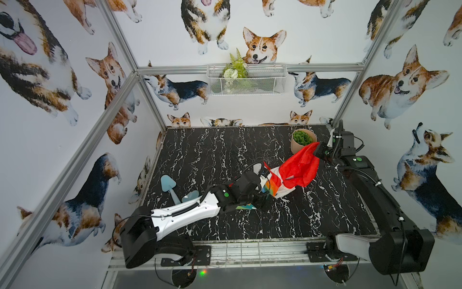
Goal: Unzip the jacket
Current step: Flatten out the jacket at the center of the board.
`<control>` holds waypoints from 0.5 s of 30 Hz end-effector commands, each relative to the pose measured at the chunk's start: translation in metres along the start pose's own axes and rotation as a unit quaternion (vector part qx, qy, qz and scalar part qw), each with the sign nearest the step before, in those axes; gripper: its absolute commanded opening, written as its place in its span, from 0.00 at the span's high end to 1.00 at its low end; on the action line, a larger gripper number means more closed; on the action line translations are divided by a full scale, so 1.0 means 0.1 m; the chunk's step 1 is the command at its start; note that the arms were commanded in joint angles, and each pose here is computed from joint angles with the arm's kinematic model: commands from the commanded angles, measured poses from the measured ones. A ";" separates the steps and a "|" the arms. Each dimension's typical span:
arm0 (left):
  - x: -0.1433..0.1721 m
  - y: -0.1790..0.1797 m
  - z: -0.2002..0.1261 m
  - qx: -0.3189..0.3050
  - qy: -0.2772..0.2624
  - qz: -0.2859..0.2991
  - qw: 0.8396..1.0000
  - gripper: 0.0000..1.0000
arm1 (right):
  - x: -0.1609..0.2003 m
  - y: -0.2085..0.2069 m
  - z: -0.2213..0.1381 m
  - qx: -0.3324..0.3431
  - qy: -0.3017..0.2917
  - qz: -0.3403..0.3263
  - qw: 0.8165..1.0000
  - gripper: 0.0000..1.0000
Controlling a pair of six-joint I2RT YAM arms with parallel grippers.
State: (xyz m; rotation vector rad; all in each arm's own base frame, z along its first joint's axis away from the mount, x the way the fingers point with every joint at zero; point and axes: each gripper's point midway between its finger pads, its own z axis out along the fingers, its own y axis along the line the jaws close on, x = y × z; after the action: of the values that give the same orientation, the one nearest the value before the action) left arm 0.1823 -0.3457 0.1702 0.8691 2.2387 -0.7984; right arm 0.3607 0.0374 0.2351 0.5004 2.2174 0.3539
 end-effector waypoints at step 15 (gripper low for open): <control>0.00 1.91 -0.37 -0.132 -0.045 -0.278 0.950 0.23 | 1.35 0.21 0.02 -0.079 0.121 -0.067 0.987 1.00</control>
State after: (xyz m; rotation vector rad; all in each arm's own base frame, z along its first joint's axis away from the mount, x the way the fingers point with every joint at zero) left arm 0.3077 -0.1923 0.1390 0.0878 2.4154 -0.5795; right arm 0.2933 0.1051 0.1616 0.3053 2.4079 0.5322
